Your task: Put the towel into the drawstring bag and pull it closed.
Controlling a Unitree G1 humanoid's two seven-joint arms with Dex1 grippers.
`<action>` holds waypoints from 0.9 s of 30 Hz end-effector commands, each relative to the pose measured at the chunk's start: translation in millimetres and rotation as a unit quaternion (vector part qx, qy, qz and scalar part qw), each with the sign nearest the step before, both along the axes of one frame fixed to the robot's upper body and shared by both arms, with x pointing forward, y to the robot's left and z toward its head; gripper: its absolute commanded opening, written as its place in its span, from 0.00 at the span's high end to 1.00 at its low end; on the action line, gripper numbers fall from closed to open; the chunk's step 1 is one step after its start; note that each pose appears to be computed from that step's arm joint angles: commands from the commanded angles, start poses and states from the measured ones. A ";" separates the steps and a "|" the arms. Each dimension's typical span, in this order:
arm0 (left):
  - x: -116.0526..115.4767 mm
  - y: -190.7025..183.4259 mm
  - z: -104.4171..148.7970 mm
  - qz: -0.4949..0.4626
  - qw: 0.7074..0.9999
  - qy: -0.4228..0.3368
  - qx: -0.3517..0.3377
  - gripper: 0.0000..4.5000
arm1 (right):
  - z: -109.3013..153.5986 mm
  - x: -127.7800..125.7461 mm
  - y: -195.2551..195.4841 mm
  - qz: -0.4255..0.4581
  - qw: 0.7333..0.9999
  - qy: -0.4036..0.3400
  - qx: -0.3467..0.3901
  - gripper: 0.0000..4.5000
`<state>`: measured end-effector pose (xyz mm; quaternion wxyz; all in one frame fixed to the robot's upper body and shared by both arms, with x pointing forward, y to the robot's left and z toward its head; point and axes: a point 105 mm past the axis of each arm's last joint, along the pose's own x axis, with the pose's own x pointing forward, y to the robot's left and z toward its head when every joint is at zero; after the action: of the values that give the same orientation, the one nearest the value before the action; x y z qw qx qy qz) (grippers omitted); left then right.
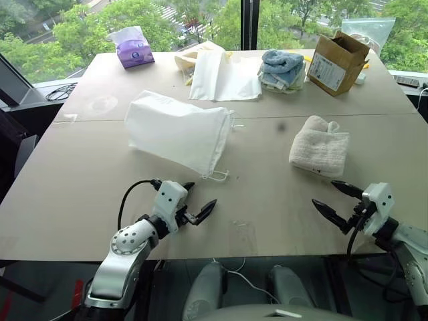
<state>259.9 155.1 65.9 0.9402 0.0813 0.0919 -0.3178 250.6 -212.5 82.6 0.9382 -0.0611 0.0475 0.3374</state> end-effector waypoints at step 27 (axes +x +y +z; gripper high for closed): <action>3.7 -33.2 36.4 0.003 0.997 -0.058 -0.048 0.01 | 15.3 -7.6 21.6 0.075 0.995 -0.052 0.028 0.00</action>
<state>262.3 129.0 82.9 0.9471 0.0439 0.0589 -0.3123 246.0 -197.4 84.7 0.9206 -0.0526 0.0175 0.3866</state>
